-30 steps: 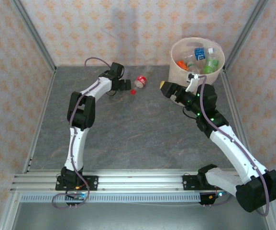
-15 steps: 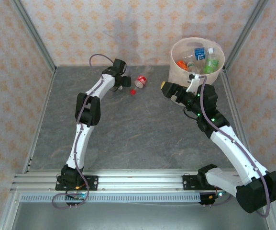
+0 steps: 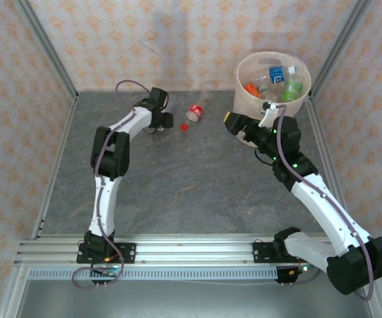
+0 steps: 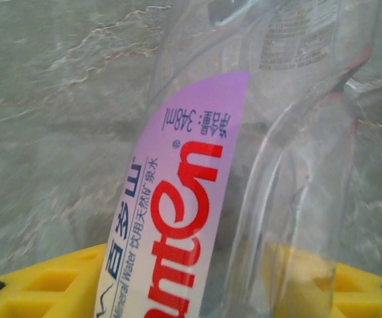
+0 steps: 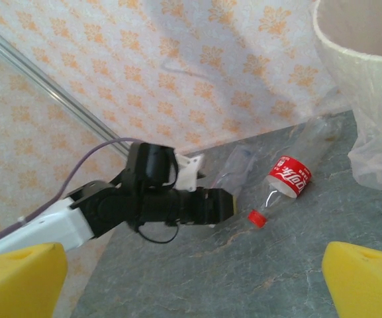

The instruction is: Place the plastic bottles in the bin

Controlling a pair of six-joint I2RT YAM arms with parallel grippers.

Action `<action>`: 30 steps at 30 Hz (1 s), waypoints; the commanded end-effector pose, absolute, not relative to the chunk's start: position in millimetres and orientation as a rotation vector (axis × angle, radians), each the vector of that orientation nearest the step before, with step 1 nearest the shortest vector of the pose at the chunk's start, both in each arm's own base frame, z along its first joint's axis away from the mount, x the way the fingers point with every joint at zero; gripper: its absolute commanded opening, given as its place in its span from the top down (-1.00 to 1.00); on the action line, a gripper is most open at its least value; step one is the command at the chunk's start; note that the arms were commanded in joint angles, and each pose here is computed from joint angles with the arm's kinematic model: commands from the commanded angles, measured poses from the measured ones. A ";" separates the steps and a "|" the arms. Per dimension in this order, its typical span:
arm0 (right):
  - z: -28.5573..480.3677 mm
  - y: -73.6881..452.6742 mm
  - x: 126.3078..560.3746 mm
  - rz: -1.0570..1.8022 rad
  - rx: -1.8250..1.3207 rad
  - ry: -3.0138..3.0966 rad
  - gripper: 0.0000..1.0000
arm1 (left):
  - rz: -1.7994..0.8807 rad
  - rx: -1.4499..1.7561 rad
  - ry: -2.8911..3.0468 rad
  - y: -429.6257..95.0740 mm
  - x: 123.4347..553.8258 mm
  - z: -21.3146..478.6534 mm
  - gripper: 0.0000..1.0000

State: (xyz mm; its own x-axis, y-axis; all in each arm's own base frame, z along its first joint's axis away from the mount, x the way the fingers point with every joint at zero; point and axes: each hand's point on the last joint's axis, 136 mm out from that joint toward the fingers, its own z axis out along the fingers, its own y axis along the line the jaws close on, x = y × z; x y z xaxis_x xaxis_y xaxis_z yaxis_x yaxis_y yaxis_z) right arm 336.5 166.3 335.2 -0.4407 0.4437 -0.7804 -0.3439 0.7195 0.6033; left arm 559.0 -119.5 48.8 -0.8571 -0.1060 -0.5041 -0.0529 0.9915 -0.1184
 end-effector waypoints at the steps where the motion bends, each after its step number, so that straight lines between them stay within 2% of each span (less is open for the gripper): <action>1: 350.1 161.4 333.9 0.880 0.090 1.761 -0.98 | -0.192 -0.124 2.440 -120.3 560.9 106.8 0.38; 6: 345.6 161.3 335.9 0.889 0.109 1.760 -0.98 | -0.307 -0.225 2.362 -118.8 519.0 132.3 0.60; 10: 342.3 166.6 336.6 0.913 0.088 1.765 -0.98 | -0.392 -0.268 2.283 -125.4 481.5 160.9 0.69; 14: 341.8 179.4 336.6 0.970 0.042 1.770 -0.98 | -0.386 -0.201 2.262 -142.4 442.3 188.2 1.00; 19: 338.5 190.9 340.0 0.989 0.016 1.780 -0.98 | -0.477 -0.054 2.203 -180.3 398.4 221.2 1.00; 23: 343.7 202.1 341.4 1.066 0.012 1.741 -0.98 | -0.744 0.081 2.094 -220.9 367.3 252.4 1.00; 30: 361.5 231.9 338.0 1.201 -0.079 1.696 -0.98 | -0.953 0.280 1.918 -246.2 330.3 289.9 1.00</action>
State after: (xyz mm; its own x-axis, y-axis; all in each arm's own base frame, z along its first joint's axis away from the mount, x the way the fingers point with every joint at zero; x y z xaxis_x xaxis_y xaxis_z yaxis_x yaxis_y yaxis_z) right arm 345.5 216.1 327.6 -0.5119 0.4486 -0.7326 -0.4463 0.5898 0.6730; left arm 342.3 -230.4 260.1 -0.5966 -0.1862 -0.7806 0.4103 0.7652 -0.4961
